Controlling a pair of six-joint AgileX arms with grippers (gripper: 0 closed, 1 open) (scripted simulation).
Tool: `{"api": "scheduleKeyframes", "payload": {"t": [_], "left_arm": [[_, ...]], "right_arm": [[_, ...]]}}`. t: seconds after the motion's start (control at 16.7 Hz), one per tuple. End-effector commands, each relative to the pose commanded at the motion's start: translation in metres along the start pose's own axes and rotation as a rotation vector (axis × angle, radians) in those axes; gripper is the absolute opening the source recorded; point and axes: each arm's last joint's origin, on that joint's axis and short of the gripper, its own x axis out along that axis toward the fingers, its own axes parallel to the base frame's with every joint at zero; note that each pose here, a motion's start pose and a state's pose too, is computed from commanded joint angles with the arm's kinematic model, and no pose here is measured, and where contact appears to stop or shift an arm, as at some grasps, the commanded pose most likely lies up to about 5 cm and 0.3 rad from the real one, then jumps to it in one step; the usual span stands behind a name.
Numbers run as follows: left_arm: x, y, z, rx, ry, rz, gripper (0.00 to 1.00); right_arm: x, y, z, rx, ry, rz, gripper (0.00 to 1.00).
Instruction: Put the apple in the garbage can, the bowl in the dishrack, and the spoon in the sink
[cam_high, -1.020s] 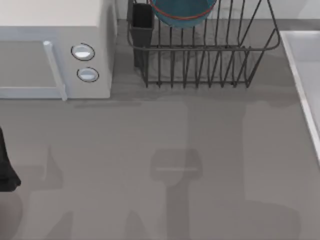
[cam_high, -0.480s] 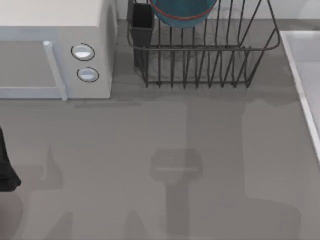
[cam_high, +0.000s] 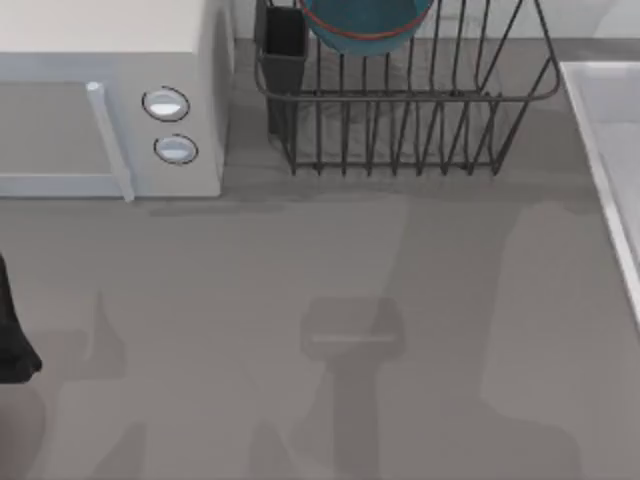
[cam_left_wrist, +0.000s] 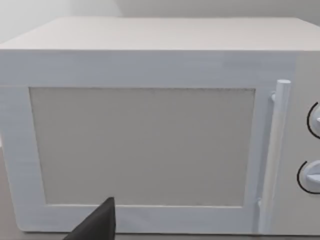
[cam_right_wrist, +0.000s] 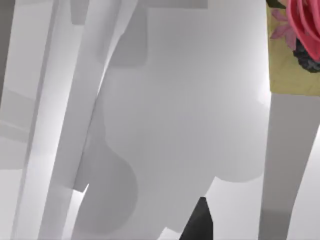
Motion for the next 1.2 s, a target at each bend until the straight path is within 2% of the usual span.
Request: {"api": "scheduleKeyframes", "payload": {"t": [0.3,1.08,1.2], "left_arm": [[0.0000,0.0000,0.0000,0.000,0.000,0.000,1.00],[0.0000,0.0000,0.0000,0.000,0.000,0.000,1.00],[0.0000,0.0000,0.0000,0.000,0.000,0.000,1.00]], "right_arm": [[0.0027,-0.0003,-0.0004,0.001,-0.006,-0.003,0.00],[0.0027,-0.0003,-0.0004,0.001,-0.006,-0.003,0.98],[0.0027,-0.0003,-0.0004,0.001,-0.006,-0.003,1.00]]}}
